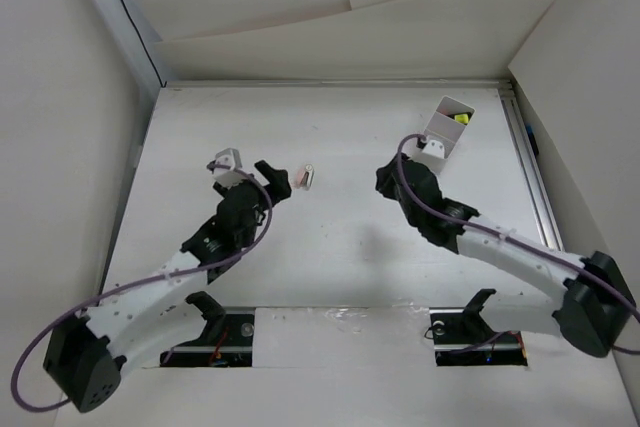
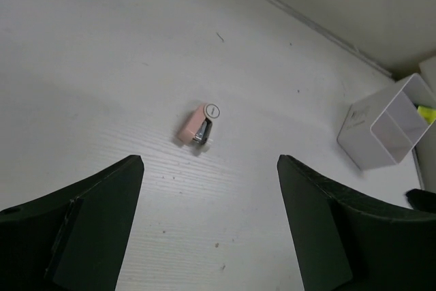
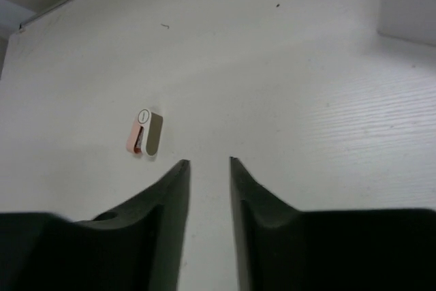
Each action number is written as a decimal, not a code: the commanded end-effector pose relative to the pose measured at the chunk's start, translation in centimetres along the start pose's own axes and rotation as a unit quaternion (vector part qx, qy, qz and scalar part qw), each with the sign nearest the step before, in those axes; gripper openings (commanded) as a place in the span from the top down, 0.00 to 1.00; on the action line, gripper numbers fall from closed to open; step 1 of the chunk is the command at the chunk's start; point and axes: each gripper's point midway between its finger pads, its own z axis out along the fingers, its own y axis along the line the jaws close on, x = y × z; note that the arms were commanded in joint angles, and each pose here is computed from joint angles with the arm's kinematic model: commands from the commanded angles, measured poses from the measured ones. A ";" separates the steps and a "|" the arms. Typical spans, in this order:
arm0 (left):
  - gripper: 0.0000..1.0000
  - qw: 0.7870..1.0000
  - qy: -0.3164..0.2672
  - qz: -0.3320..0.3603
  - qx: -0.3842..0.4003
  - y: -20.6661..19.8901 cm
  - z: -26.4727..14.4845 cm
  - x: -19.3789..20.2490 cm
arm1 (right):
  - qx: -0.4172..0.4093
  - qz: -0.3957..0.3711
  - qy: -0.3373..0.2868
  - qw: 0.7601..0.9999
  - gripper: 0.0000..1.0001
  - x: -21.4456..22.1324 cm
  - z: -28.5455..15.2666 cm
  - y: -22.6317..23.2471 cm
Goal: Sort the stationery into containers
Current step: Pick up the stapler from the center of the board.
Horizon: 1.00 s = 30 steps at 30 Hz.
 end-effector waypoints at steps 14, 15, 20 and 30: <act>0.20 0.984 -0.159 -0.075 -0.017 4.1 -5.4 -7.1 | -0.037 -0.062 0.112 0.991 0.01 11.9 10.6 11.6; 0.20 0.985 -0.155 -0.073 -0.015 4.4 -5.4 -6.6 | -0.033 -0.062 0.108 0.992 0.01 12.0 11.1 11.8; 0.20 0.983 -0.162 -0.084 0.033 3.1 -6.4 -7.3 | -0.008 -0.082 0.115 0.990 0.01 14.1 13.5 12.5; 0.19 0.986 -0.142 -0.070 0.047 2.1 -5.8 -6.6 | 0.023 -0.110 0.128 0.985 0.17 16.8 16.0 12.8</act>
